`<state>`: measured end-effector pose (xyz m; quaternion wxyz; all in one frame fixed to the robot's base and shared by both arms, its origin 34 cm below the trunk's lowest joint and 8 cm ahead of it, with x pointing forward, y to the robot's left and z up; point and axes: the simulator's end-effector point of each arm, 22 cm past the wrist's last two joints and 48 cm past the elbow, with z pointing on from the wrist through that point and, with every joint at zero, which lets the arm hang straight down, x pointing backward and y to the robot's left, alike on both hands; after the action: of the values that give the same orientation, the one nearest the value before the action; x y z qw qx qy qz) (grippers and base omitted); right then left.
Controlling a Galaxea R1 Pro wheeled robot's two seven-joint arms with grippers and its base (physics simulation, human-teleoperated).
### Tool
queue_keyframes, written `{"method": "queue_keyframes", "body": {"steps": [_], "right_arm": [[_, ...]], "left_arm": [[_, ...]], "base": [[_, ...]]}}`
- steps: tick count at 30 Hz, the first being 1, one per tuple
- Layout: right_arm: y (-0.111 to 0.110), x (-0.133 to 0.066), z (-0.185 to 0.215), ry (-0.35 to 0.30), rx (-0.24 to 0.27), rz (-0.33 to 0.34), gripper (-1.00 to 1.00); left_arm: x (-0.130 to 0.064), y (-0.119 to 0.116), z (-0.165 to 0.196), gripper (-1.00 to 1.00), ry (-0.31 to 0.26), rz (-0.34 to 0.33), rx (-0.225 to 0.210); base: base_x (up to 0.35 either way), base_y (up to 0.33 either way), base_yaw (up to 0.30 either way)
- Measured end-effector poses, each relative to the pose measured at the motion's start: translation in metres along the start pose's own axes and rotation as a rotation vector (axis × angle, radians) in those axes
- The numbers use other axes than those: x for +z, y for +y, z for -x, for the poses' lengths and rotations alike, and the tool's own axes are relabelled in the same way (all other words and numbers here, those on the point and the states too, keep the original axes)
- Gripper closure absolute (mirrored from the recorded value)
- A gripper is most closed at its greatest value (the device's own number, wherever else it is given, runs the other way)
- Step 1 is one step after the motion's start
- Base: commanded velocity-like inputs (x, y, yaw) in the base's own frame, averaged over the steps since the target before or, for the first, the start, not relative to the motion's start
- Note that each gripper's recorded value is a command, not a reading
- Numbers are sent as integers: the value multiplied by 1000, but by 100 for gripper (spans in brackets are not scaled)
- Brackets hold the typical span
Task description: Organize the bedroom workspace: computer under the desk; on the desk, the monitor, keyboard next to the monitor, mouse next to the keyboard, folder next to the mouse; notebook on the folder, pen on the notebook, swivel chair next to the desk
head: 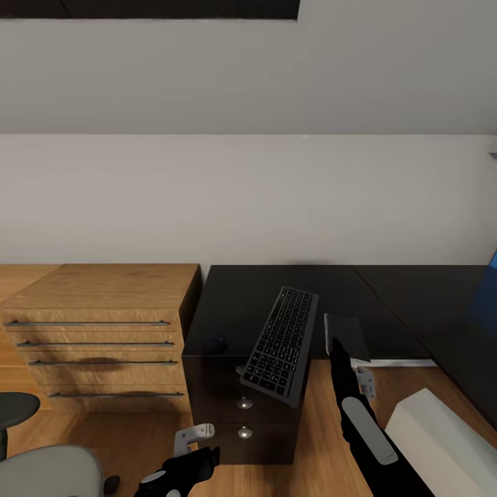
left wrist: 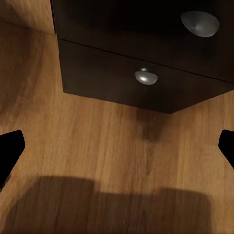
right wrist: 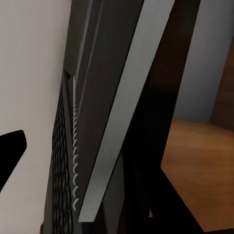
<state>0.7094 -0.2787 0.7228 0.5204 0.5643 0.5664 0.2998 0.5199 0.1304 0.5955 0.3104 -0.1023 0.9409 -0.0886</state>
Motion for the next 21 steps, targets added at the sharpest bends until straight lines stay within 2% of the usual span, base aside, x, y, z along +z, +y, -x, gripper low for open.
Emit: {"method": "queue_keyframes", "body": {"steps": [6, 9, 15, 21], "right_arm": [[0, 0, 0, 0, -3, 1, -100], [-9, 1, 0, 1, 4, -22, -100], [-9, 1, 0, 1, 4, -23, -100], [-8, 1, -1, 1, 4, -21, -100]], "left_arm": [[0, 0, 0, -100, 0, 1, 0], [0, 0, 0, -100, 1, 2, 0], [0, 0, 0, -100, 0, 1, 1], [0, 0, 0, -100, -1, 1, 1]], "base": [[-24, 0, 0], [-234, 0, 0], [-287, 0, 0], [-170, 0, 0]]}}
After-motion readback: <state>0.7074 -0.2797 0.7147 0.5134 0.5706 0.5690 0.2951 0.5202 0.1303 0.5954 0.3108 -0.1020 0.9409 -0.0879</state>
